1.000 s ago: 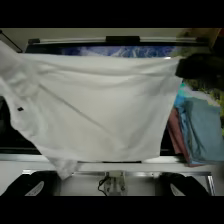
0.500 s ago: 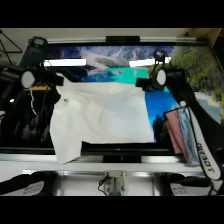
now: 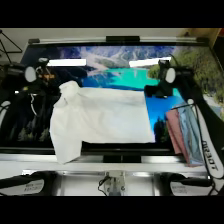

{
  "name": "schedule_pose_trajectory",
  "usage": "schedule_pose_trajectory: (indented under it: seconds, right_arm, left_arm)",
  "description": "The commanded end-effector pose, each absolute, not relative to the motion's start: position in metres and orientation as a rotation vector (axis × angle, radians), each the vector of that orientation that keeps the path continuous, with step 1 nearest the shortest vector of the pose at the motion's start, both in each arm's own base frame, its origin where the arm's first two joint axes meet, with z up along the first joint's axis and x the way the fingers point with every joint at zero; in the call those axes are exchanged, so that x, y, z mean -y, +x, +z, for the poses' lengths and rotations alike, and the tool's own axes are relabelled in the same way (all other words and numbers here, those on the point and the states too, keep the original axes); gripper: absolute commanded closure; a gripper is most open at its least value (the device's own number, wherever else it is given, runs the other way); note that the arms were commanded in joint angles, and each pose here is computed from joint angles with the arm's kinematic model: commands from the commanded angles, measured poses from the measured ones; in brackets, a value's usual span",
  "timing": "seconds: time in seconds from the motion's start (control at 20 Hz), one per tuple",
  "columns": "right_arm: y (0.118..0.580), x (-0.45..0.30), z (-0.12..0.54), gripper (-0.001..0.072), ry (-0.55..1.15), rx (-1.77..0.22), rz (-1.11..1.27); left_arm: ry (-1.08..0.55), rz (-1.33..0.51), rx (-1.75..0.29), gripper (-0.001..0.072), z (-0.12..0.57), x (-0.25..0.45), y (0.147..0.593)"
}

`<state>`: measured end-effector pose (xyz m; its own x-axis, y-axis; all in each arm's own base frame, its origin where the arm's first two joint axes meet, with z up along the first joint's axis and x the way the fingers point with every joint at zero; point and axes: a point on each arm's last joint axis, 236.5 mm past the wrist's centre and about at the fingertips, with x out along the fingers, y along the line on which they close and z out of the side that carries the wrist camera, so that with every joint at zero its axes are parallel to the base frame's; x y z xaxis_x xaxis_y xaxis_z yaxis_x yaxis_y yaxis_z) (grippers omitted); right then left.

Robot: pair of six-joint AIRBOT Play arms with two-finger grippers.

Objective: Fold the shirts.

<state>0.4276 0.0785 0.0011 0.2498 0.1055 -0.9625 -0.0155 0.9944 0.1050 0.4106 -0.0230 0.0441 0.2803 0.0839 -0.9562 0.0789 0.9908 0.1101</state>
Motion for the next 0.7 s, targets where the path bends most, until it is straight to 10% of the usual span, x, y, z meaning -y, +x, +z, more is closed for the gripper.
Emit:
schedule_pose_trajectory:
  seconds: [0.0,0.3,0.65]
  right_arm:
    - [0.348,-0.053,-0.010,0.0206,0.139,-1.548,0.203]
    - [0.251,-0.052,-0.052,0.0206,0.348,-1.635,0.252]
    - [0.233,-0.069,-0.089,0.0207,0.463,-1.640,0.253]
  left_arm:
    - [-0.062,-0.062,-1.375,0.0155,0.052,0.007,0.356]
    - [-0.357,-0.065,-1.595,0.0156,-0.042,0.001,0.215]
    - [-0.468,-0.043,-1.566,0.0164,-0.083,0.016,0.205]
